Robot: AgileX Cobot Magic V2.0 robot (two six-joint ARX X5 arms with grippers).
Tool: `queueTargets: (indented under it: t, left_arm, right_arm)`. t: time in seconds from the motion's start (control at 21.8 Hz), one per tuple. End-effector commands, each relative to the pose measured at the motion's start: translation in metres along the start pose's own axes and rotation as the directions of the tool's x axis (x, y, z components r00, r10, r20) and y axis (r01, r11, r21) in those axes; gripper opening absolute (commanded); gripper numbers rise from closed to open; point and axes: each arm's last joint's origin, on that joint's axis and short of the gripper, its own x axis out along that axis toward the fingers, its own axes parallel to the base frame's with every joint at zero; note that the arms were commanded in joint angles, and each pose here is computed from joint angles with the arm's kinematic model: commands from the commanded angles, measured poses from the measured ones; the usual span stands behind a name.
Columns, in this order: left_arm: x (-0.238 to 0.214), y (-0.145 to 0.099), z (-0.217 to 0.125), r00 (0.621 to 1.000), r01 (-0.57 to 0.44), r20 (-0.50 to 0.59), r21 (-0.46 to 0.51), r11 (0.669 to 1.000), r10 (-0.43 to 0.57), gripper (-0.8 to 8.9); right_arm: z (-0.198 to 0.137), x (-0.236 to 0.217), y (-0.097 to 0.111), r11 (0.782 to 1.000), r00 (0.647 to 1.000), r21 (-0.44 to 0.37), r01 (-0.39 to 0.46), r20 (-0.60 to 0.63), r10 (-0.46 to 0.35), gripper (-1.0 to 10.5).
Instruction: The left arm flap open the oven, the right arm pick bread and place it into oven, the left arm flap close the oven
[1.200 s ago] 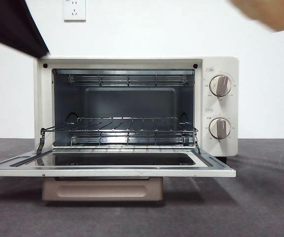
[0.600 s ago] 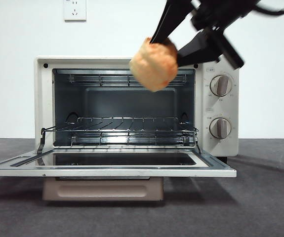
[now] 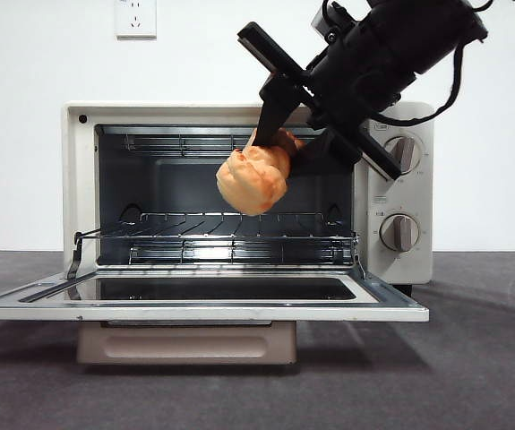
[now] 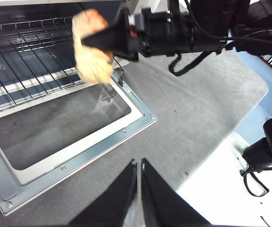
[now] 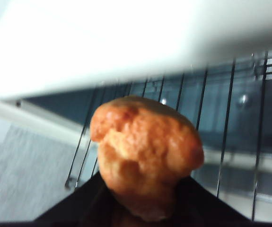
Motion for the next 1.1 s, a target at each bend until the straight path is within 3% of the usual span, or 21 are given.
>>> queueTargets:
  t: [0.05, 0.32, 0.55, 1.1]
  left_arm:
    - [-0.0035, -0.0027, 0.0033, 1.0, 0.009, 0.013, -0.004, 1.0, -0.009, 0.19]
    - [-0.0034, -0.0022, 0.0017, 1.0, 0.005, -0.004, -0.009, 1.0, -0.005, 0.19]
    - [-0.0034, -0.0023, 0.0017, 1.0, 0.005, -0.003, -0.009, 1.0, -0.005, 0.19]
    - [-0.0034, -0.0022, 0.0017, 1.0, 0.005, -0.004, -0.014, 1.0, -0.005, 0.19]
  right_arm:
    - [0.0024, 0.0052, 0.0023, 1.0, 0.999, 0.019, 0.018, 0.037, -0.019, 1.3]
    - [0.0062, 0.0053, 0.0005, 0.998, 0.994, 0.03, 0.051, 0.096, -0.054, 1.4]
    - [0.0067, 0.0053, 0.0, 0.997, 0.991, 0.033, 0.07, 0.116, -0.073, 3.1]
    - [0.0059, 0.006, -0.0007, 0.997, 0.991, 0.03, 0.073, 0.108, -0.075, 4.3]
